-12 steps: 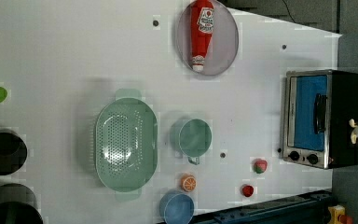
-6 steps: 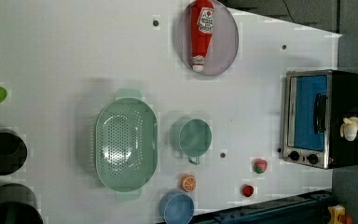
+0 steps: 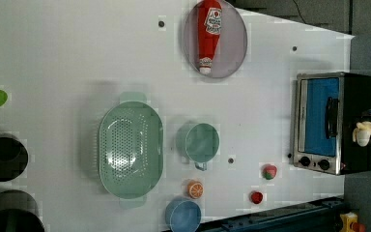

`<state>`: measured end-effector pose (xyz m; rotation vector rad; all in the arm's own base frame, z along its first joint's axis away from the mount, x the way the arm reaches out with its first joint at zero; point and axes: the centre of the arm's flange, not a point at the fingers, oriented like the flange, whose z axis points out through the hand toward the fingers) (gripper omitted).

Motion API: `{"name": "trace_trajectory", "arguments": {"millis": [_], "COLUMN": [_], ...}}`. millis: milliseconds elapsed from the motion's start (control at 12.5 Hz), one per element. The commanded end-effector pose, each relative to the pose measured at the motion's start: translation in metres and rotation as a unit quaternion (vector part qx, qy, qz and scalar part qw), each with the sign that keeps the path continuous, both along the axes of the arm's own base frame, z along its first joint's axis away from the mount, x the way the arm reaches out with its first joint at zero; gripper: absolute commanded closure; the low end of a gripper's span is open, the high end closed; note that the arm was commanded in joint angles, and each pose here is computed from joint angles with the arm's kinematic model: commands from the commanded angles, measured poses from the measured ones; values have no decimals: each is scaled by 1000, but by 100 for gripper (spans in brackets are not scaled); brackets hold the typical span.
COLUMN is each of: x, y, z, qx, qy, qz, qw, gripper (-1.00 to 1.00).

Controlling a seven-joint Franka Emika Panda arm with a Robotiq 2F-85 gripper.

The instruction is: Pick banana from table and place on oven.

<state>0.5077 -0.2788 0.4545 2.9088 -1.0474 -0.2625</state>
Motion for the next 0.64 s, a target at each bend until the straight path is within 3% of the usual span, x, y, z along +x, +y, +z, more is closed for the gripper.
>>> {"name": "trace_trajectory", "arguments": {"millis": [80, 400, 640], "x": [16, -3, -23], "y": [99, 212, 265], "z": [102, 140, 152], "qx": [-20, -29, -35], "qy": [-66, -87, -94], "qz": [-70, -178, -187], "qw": [995, 980, 977], "gripper": [-100, -100, -100]}}
